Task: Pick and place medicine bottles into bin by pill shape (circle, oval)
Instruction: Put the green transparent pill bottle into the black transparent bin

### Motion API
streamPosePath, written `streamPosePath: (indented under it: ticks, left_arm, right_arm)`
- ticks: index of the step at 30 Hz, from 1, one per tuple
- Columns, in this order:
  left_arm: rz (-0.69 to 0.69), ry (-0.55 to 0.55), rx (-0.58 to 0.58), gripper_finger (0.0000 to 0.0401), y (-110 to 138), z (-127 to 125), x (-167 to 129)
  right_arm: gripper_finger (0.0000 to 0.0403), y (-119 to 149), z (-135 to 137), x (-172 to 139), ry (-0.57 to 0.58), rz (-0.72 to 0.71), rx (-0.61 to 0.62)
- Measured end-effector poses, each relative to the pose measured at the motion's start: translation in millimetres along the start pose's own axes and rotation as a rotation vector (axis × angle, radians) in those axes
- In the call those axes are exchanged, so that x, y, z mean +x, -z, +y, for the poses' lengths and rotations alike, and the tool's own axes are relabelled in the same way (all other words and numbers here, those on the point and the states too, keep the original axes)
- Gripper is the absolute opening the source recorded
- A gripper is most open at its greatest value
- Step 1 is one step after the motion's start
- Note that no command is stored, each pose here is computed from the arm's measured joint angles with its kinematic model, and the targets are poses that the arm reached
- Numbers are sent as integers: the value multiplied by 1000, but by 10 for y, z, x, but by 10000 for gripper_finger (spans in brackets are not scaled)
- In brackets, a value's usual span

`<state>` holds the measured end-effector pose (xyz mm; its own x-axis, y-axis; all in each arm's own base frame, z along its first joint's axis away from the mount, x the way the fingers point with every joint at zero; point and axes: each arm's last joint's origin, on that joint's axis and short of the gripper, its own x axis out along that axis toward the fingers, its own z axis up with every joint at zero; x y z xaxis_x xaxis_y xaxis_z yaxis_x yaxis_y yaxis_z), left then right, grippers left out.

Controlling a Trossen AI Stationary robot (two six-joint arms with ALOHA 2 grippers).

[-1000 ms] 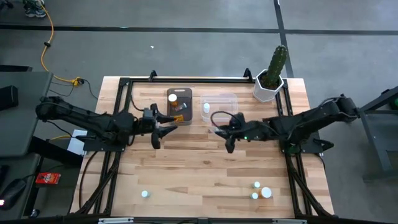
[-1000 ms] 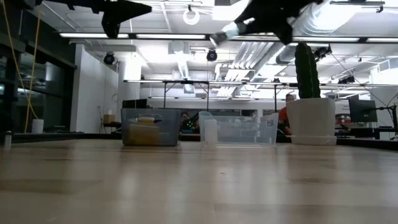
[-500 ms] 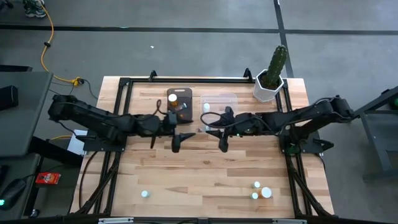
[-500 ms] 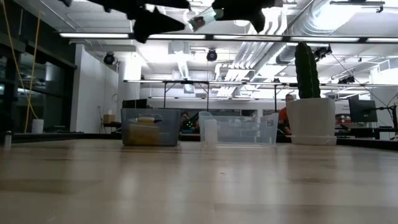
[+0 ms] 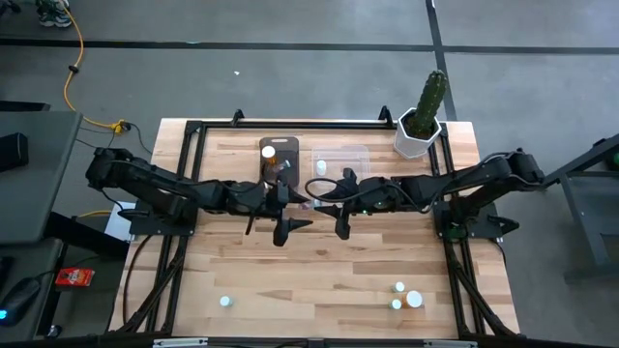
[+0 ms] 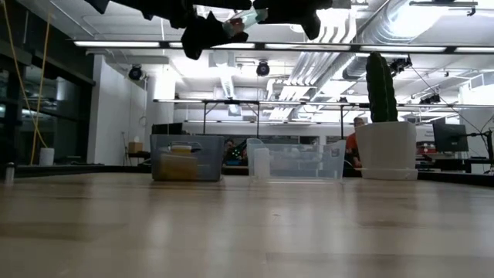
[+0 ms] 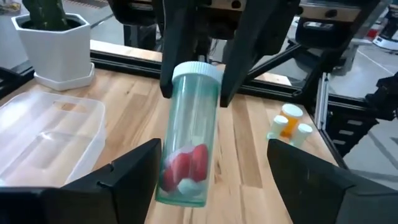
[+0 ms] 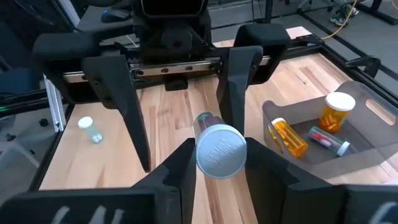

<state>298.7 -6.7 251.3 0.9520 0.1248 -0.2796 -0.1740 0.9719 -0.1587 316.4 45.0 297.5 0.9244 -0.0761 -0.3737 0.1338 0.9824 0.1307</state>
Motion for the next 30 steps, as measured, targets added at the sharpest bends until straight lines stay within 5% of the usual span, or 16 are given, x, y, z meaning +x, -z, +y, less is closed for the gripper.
streamPosePath:
  ticks: [30]
  left_arm:
    - [-13, 21, -22, 108, -16, -6, 1]
  right_arm:
    - [97, 0, 12, -1, -28, 3, -33]
